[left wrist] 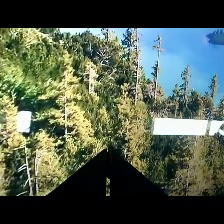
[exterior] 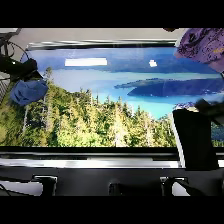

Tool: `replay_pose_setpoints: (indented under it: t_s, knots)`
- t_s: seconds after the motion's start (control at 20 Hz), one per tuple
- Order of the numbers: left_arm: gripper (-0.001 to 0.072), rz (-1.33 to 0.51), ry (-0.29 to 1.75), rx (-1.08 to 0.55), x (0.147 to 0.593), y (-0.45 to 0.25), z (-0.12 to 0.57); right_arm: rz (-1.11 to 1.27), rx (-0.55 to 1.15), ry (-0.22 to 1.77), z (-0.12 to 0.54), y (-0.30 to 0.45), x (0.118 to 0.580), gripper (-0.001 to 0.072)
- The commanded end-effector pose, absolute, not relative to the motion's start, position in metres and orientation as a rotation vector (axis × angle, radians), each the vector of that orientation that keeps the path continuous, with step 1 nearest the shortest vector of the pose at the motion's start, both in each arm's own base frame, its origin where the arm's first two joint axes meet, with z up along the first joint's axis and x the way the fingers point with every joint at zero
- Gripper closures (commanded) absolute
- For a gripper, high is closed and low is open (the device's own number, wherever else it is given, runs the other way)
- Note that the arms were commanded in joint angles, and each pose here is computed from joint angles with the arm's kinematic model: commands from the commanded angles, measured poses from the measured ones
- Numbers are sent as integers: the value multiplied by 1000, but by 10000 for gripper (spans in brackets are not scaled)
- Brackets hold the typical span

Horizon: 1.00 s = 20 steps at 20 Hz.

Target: Fold the clothes and pants, and hang the long-sleeved shirts on hangers.

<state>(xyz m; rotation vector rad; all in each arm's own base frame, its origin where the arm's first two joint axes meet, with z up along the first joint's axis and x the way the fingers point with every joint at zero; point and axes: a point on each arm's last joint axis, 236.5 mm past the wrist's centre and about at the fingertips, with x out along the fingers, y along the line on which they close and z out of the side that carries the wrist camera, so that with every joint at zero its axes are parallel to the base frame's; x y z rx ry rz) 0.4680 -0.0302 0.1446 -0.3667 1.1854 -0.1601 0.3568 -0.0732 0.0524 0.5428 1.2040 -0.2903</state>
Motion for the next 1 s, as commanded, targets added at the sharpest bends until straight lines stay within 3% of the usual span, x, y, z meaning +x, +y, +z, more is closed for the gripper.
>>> replay_pose_setpoints:
  t_s: [0.0,0.15,0.35,0.95]
  knots:
    - [693,-186,1185,-251,452,-42,139,172,336,1061,87,71,406,686]
    - [693,-195,1128,-230,427,-58,139,390,118,1024,88,173,391,686]
    - [692,-208,1089,-210,389,-70,137,534,-34,983,91,237,364,686]
    - [691,-169,1096,-165,379,-59,135,537,-46,957,93,240,367,685]
